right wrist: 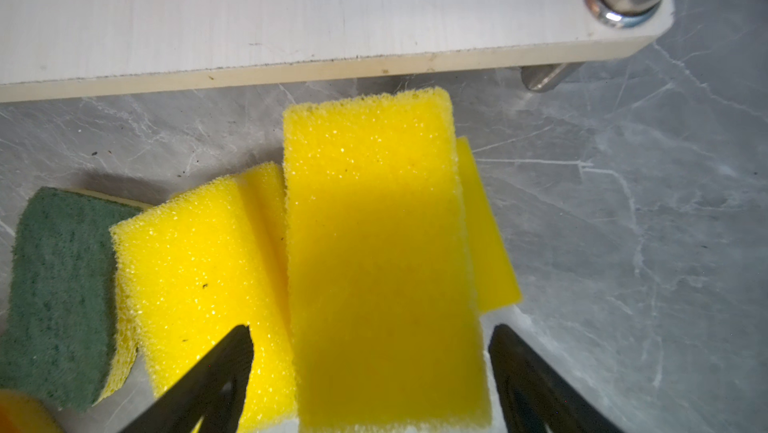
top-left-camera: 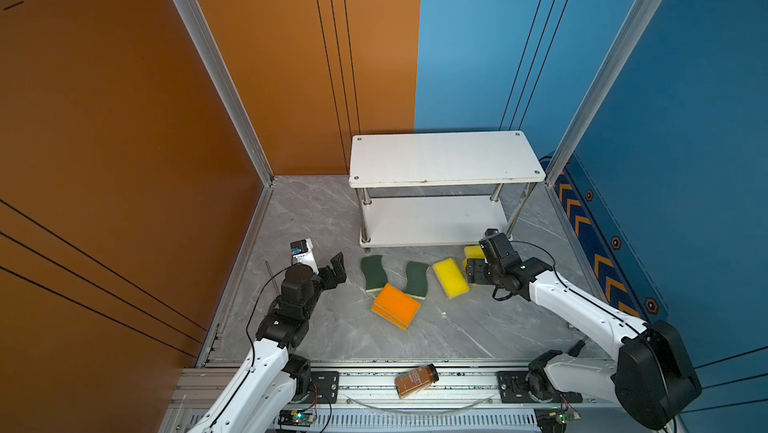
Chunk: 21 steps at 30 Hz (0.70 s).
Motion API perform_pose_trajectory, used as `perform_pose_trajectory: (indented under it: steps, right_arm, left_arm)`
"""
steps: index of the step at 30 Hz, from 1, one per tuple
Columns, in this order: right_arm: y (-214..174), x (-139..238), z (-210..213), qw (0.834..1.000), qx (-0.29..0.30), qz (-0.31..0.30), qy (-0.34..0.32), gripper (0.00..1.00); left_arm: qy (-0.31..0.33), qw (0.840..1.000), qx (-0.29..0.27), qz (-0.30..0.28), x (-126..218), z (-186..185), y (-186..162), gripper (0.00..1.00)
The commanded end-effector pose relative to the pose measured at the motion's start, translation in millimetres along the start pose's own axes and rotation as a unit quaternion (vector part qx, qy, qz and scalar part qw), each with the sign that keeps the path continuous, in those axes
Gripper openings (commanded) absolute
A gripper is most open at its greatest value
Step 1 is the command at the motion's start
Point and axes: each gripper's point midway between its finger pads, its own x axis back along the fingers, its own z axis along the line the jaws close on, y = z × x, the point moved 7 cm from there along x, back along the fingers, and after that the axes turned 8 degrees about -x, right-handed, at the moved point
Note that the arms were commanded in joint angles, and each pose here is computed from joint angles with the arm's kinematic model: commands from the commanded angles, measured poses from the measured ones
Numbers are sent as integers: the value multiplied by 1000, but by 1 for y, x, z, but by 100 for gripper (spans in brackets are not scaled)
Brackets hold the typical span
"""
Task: Place and organize the cleaning sponges onto the shelf
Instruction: 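Lower the right gripper over the yellow sponge nearest the shelf and grasp it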
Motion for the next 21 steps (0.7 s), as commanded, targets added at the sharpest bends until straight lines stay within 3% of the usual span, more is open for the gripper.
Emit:
perform_pose_trajectory:
  steps: [1, 21]
  right_arm:
    - [-3, -6, 1, 1000, 7, 3, 3, 87]
    - [-7, -17, -5, 999, 19, 7, -42, 79]
  left_arm:
    - [-14, 1000, 6, 4, -1, -2, -1, 98]
    - [-16, 1000, 15, 12, -4, 0, -3, 98]
